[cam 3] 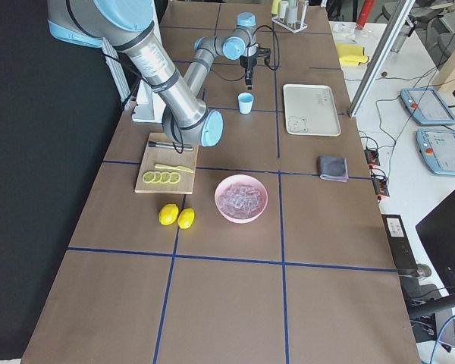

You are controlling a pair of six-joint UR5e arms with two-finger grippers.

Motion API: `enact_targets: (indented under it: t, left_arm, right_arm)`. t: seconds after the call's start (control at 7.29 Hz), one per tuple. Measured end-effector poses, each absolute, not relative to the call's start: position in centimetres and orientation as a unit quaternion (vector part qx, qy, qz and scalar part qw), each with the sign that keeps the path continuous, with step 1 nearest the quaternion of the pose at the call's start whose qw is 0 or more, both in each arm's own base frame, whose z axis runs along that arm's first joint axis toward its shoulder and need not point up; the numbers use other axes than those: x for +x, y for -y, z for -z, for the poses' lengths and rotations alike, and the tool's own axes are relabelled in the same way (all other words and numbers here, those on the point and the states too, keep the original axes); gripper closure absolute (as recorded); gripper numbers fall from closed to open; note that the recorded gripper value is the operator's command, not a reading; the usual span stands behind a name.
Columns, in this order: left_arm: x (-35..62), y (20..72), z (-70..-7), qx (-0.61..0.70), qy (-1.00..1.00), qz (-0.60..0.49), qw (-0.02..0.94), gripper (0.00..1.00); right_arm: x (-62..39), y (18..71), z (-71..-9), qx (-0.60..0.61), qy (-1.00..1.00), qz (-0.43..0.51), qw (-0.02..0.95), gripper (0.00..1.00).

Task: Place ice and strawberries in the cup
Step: 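Open the right gripper to release the ice cube into the cup, then move the right gripper back over the pink bowl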

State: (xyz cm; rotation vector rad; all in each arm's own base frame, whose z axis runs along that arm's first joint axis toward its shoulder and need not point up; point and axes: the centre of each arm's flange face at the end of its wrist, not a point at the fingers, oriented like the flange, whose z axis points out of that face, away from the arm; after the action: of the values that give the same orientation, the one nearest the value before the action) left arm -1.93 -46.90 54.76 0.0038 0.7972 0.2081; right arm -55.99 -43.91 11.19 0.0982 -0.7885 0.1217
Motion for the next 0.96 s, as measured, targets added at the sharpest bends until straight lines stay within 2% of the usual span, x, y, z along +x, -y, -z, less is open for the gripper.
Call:
enact_targets:
  t: [0.14, 0.27, 0.41, 0.96]
  left_arm:
    - [-1.93, 46.90, -54.74, 0.002, -0.387, -0.101, 0.916, 0.00]
    - [-1.93, 46.90, -54.73, 0.002, -0.387, -0.101, 0.916, 0.00]
    - [-1.93, 46.90, -54.71, 0.002, -0.387, -0.101, 0.916, 0.00]
    - [-1.93, 46.90, -54.77, 0.002, -0.387, -0.101, 0.916, 0.00]
  right_arm:
    - [-56.53, 43.79, -11.57, 0.049, 0.382, -0.058, 0.921, 0.97]
    - [-56.67, 43.72, -11.82, 0.049, 0.380, -0.058, 0.922, 0.81]
    - [-56.71, 43.71, -12.02, 0.048, 0.378, -0.059, 0.923, 0.01]
    - [-56.64, 43.48, -11.80, 0.050, 0.381, -0.053, 0.922, 0.00]
